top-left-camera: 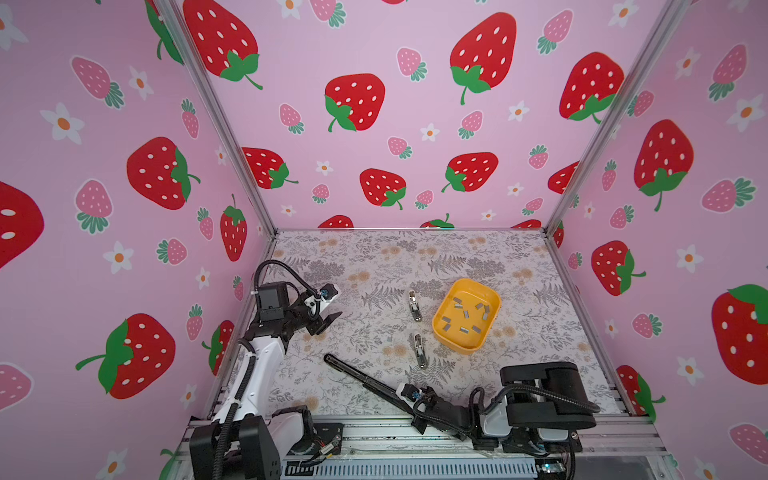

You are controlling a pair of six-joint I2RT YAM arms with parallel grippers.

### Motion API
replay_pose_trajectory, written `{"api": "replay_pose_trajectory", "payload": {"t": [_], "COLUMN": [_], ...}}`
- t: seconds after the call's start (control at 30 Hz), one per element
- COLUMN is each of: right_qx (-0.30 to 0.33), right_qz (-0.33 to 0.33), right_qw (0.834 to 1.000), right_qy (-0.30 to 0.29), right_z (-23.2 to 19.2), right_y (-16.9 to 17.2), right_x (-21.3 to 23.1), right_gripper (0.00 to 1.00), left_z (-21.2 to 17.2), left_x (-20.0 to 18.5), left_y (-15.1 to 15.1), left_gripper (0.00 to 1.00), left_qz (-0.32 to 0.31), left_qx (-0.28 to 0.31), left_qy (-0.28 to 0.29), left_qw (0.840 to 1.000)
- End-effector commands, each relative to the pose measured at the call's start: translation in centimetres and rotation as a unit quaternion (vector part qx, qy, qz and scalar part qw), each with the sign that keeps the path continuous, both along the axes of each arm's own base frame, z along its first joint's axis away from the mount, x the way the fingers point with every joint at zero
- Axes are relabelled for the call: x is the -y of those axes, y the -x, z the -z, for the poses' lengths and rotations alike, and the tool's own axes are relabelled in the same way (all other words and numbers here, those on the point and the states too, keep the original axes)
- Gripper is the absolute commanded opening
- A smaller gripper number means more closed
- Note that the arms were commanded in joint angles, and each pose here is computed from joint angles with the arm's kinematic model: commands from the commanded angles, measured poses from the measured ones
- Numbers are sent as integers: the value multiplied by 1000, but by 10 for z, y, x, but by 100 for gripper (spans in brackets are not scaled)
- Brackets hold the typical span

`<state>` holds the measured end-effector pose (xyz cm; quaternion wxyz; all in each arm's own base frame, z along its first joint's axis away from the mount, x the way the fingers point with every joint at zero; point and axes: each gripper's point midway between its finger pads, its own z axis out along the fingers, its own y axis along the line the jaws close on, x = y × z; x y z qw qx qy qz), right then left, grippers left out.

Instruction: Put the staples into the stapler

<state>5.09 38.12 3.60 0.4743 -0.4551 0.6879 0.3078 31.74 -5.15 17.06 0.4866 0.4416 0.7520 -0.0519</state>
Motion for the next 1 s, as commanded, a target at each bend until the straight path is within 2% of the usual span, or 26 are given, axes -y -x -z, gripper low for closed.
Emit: {"api": "replay_pose_trajectory", "payload": {"t": [0.0, 0.07, 0.13, 0.2, 0.23, 0.27, 0.3, 0.33, 0.4, 0.47, 0.6, 0.63, 0.7, 0.73, 0.8, 0.87, 0.97], "right_qx": [-23, -42, -71, -98, -103, -101, -98, -97, -102, -113, -132, -132, -133, -134, -129, -116, -107], "right_qz": [59, 101, 131, 160, 175, 187, 198, 201, 195, 172, 141, 141, 143, 141, 136, 139, 164], "right_qw": [998, 994, 989, 982, 979, 977, 975, 974, 974, 977, 980, 980, 980, 980, 982, 983, 981], "right_qy": [-1, 9, 15, 21, 24, 27, 30, 32, 45, 46, 47, 47, 37, 31, 22, 16, 14], "right_z": [3, 8, 14, 24, 28, 30, 31, 31, 35, 34, 27, 23, 12, 5, -14, -36, -62], "right_y": [-14, -24, -35, -47, -52, -56, -58, -60, -57, -50, -39, -39, -41, -40, -40, -44, -63], "right_x": [-11, -19, -29, -35, -37, -40, -44, -49, -65, -81, -104, -105, -105, -104, -104, -99, -81], "right_gripper": [6, 7, 9, 8, 7, 7, 8, 12, 18, 24, 32, 36, 47, 50, 51, 49, 44], "left_z": [-60, -104, -155, -190, -204, -212, -218, -223, -227, -220, -184, -171, -145, -131, -97, -63, -18], "left_x": [-24, -39, -58, -79, -86, -92, -92, -87, -66, -51, -39, -38, -36, -41, -54, -54, -46], "left_y": [-34, -49, -57, -52, -46, -37, -27, -17, 2, 16, 31, 34, 41, 45, 52, 54, 52], "left_gripper": [73, 74, 77, 79, 86, 96, 97, 97, 97, 97, 99, 100, 99, 99, 99, 99, 99], "left_qz": [-92, -168, -263, -355, -388, -424, -439, -435, -395, -373, -387, -396, -410, -430, -482, -504, -509], "left_qx": [77, 105, 122, 108, 98, 80, 61, 48, 15, -14, -83, -101, -120, -124, -133, -173, -231], "left_qy": [14, 66, 165, 265, 312, 364, 407, 429, 476, 497, 524, 520, 500, 492, 464, 443, 410], "left_qw": [993, 978, 943, 890, 862, 825, 799, 790, 785, 783, 754, 750, 754, 746, 731, 721, 721]}}
